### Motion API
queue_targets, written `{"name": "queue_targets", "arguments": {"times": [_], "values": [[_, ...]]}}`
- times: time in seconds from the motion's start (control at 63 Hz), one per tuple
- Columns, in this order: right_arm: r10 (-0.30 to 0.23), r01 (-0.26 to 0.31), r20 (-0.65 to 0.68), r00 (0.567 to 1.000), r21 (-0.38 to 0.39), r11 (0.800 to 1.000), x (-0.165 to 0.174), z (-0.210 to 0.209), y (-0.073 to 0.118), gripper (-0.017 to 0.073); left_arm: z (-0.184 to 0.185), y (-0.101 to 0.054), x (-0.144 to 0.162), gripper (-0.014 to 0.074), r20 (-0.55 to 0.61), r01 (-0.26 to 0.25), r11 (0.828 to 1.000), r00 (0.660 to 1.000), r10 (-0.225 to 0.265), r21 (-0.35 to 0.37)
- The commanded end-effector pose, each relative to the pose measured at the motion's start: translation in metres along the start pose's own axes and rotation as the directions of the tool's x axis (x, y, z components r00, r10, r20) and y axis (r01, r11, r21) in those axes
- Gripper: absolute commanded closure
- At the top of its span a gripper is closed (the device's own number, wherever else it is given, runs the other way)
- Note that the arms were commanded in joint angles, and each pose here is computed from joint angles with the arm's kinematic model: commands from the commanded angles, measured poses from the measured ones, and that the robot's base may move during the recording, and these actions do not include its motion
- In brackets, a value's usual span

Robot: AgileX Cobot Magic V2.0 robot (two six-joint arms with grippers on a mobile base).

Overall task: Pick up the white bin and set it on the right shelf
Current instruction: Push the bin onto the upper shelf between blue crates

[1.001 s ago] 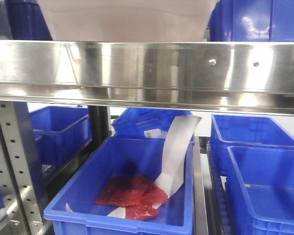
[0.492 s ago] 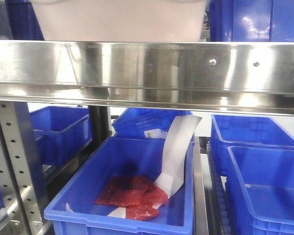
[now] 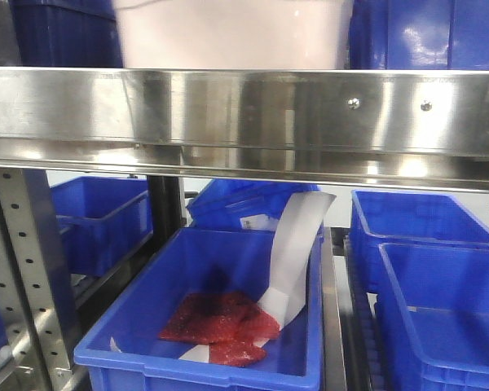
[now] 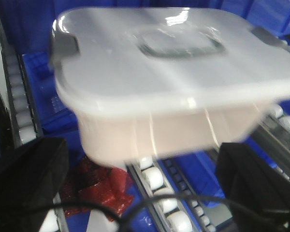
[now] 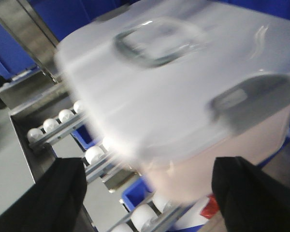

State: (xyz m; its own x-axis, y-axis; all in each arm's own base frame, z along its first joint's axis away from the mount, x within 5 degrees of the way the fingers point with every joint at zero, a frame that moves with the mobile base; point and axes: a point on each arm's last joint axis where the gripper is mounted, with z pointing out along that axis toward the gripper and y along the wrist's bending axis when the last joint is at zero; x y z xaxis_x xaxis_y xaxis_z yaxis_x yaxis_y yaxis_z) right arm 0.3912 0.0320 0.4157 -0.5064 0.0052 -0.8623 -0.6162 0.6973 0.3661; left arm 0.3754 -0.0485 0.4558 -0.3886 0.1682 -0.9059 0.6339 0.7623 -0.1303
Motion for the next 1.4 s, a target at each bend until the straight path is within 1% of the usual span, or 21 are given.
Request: {"name": "queue_targets", "arguments": {"times": [0.0, 0.048, 0.143, 0.238, 0.254, 0.302, 0.349, 0.397, 0.476, 0.524, 0.619, 0.715, 0.762, 0.826, 0.858, 0.889, 1.001, 1.112, 1.144, 1.271, 1.382], "values": [[-0.072, 0.072, 0.118, 0.990, -0.001, 0.997, -0.026, -0.033, 0.035, -0.0029, -0.033, -0.026, -0.026, 0.0140, 0.121, -0.042, 0.999, 0.992, 0.042, 0.004], [-0.085, 0.086, 0.124, 0.989, -0.002, 0.996, -0.028, -0.038, 0.042, 0.0029, -0.038, -0.030, -0.027, 0.0186, 0.113, -0.051, 0.999, 0.992, 0.049, 0.016], [-0.117, 0.119, 0.136, 0.984, -0.007, 0.993, -0.032, -0.050, 0.057, 0.0219, -0.045, -0.040, -0.026, 0.0312, 0.084, -0.069, 0.996, 0.994, 0.065, 0.051], [-0.151, 0.155, 0.138, 0.979, -0.025, 0.988, -0.034, -0.063, 0.075, 0.0501, -0.054, -0.050, -0.025, 0.0503, 0.056, -0.088, 0.992, 0.995, 0.083, 0.086], [-0.153, 0.158, 0.140, 0.978, -0.026, 0.987, -0.034, -0.065, 0.077, 0.0517, -0.056, -0.052, -0.025, 0.0544, 0.052, -0.091, 0.992, 0.995, 0.086, 0.091], [-0.144, 0.149, 0.139, 0.980, -0.033, 0.988, -0.034, -0.070, 0.084, 0.0491, -0.059, -0.056, -0.024, 0.0638, 0.037, -0.098, 0.989, 0.995, 0.095, 0.109], [-0.126, 0.131, 0.132, 0.983, -0.035, 0.991, -0.032, -0.074, 0.089, 0.0491, -0.063, -0.060, -0.023, 0.0734, 0.022, -0.105, 0.987, 0.994, 0.103, 0.126], [-0.116, 0.120, 0.122, 0.986, -0.027, 0.992, -0.029, -0.077, 0.092, 0.0491, -0.064, -0.063, -0.022, 0.0706, 0.006, -0.105, 0.984, 0.994, 0.106, 0.141], [-0.121, 0.121, 0.096, 0.988, 0.014, 0.993, -0.019, -0.083, 0.096, 0.0491, -0.066, -0.064, -0.018, 0.0711, -0.045, -0.064, 0.988, 0.997, 0.071, 0.142], [-0.126, 0.121, 0.084, 0.989, 0.054, 0.991, -0.010, -0.087, 0.099, 0.0491, -0.066, -0.062, -0.014, 0.0711, -0.086, -0.034, 0.994, 0.995, 0.043, 0.102], [-0.144, 0.131, 0.075, 0.987, 0.164, 0.978, 0.010, -0.099, 0.104, 0.0491, -0.067, -0.060, -0.003, 0.0711, -0.178, -0.043, 0.999, 0.983, 0.041, -0.006], [-0.162, 0.124, 0.101, 0.982, 0.302, 0.945, 0.033, -0.113, 0.107, 0.0491, -0.071, -0.062, 0.007, 0.0711, -0.231, -0.050, 0.990, 0.973, 0.019, -0.128], [-0.179, 0.121, 0.122, 0.976, 0.378, 0.918, 0.048, -0.120, 0.108, 0.0491, -0.071, -0.062, 0.013, 0.0711, -0.237, -0.052, 0.981, 0.971, 0.006, -0.189], [-0.204, 0.116, 0.147, 0.968, 0.462, 0.879, 0.069, -0.130, 0.110, 0.0491, -0.073, -0.066, 0.021, 0.0711, -0.223, -0.058, 0.969, 0.975, 0.003, -0.241], [-0.222, 0.113, 0.167, 0.961, 0.495, 0.861, 0.080, -0.136, 0.113, 0.0491, -0.073, -0.070, 0.025, 0.0711, -0.191, -0.060, 0.963, 0.982, 0.009, -0.262], [-0.223, 0.101, 0.177, 0.959, 0.520, 0.848, 0.092, -0.137, 0.112, 0.0491, -0.073, -0.073, 0.029, 0.0711, -0.167, -0.063, 0.960, 0.986, 0.018, -0.271], [-0.237, 0.060, 0.232, 0.944, 0.585, 0.809, 0.134, -0.147, 0.117, 0.0491, -0.078, -0.083, 0.050, 0.0711, -0.072, -0.054, 0.950, 0.997, 0.033, -0.307], [-0.266, 0.031, 0.281, 0.922, 0.632, 0.775, 0.175, -0.157, 0.123, 0.0491, -0.092, -0.091, 0.082, 0.0711, 0.040, -0.035, 0.926, 0.998, 0.053, -0.376], [-0.275, 0.026, 0.293, 0.916, 0.640, 0.768, 0.183, -0.160, 0.125, 0.0491, -0.093, -0.091, 0.089, 0.0711, 0.070, -0.028, 0.918, 0.996, 0.061, -0.396], [-0.335, 0.015, 0.353, 0.874, 0.668, 0.744, 0.217, -0.172, 0.137, 0.0491, -0.115, -0.103, 0.129, 0.0711, 0.199, -0.007, 0.884, 0.973, 0.113, -0.468], [-0.384, -0.009, 0.437, 0.813, 0.669, 0.743, 0.233, -0.185, 0.152, 0.0491, -0.131, -0.113, 0.166, 0.0712, 0.290, 0.016, 0.856, 0.944, 0.158, -0.517]]}}
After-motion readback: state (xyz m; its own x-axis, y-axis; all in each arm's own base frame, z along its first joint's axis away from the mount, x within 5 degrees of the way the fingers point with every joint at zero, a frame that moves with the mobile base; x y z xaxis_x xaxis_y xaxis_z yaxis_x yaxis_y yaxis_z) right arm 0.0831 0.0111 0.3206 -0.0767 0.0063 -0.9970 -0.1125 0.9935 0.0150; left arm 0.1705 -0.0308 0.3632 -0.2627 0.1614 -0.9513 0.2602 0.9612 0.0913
